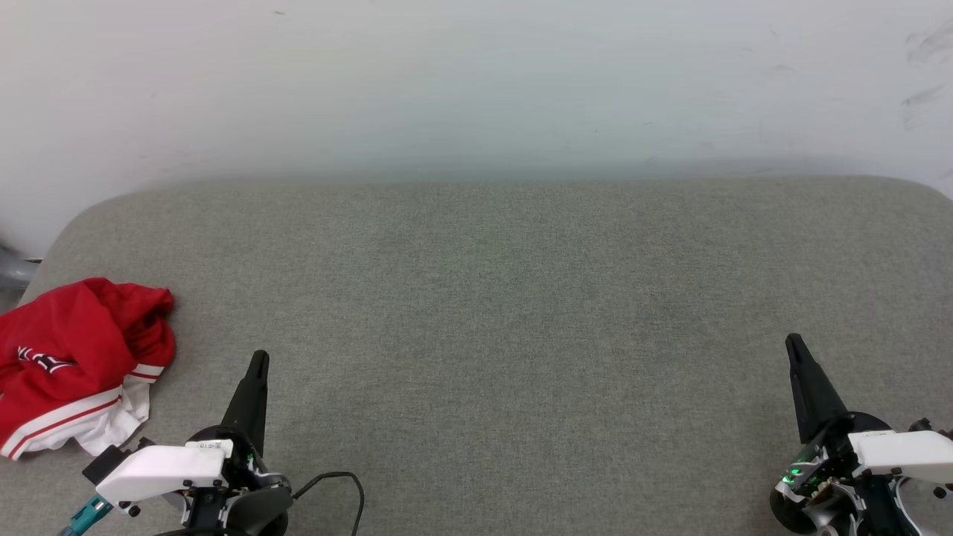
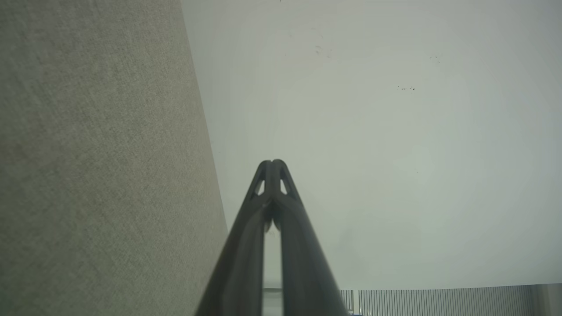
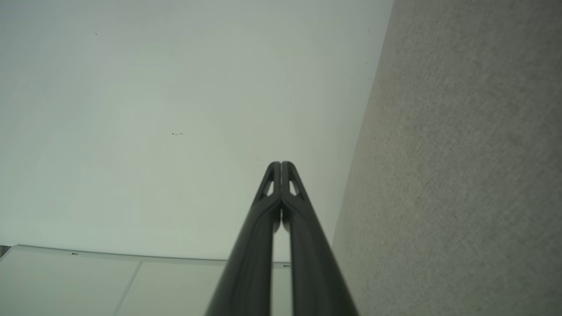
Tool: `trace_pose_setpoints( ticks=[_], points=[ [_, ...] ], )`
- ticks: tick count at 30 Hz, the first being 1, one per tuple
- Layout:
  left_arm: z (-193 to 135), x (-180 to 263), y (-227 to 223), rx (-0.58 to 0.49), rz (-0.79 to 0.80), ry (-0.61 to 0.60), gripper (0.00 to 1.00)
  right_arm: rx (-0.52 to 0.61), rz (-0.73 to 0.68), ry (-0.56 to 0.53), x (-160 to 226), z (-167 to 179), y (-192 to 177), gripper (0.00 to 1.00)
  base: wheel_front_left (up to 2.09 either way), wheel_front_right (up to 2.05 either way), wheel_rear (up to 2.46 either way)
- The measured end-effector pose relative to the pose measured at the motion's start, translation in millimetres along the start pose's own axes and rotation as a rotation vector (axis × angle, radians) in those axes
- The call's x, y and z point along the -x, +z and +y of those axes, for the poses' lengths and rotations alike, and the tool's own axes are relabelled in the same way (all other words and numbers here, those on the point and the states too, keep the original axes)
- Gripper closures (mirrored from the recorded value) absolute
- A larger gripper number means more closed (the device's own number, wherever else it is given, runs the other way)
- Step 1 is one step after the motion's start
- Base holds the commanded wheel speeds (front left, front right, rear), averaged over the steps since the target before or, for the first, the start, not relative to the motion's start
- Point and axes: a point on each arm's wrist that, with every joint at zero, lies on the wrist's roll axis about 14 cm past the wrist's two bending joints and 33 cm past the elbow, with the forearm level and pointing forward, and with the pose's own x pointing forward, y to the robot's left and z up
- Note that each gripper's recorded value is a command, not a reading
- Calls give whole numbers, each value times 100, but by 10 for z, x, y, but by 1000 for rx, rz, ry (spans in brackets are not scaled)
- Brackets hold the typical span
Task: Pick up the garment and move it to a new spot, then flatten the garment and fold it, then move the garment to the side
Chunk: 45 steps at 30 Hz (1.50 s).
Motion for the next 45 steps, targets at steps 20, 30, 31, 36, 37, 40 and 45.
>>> trace_pose_setpoints(
  ticks=[20, 30, 31, 36, 37, 40, 45],
  points=[
    [0, 0, 1, 0, 0, 0, 100, 0, 0, 0, 0, 0, 0, 100, 0, 0, 0],
    [111, 58, -64, 1, 4, 32, 0, 0, -8, -29, 74, -105, -11, 0, 0, 0, 0],
    [94, 54, -80, 1, 6, 27, 0, 1, -7, -22, 69, -81, -18, 0, 0, 0, 0],
    [10, 36, -140, -4, 9, 1, 0, 5, -14, 11, 53, 23, -38, 0, 0, 0, 0],
    [-7, 33, -154, -5, 11, -5, 0, 6, -15, 17, 51, 41, -42, 0, 0, 0, 0],
    [-53, 25, -188, -7, 12, -19, 0, 13, -19, 32, 52, 88, -50, 0, 0, 0, 0],
    [-146, 15, -259, -41, 17, -48, 0, 37, -35, 67, 53, 202, -56, 0, 0, 0, 0]
  ],
)
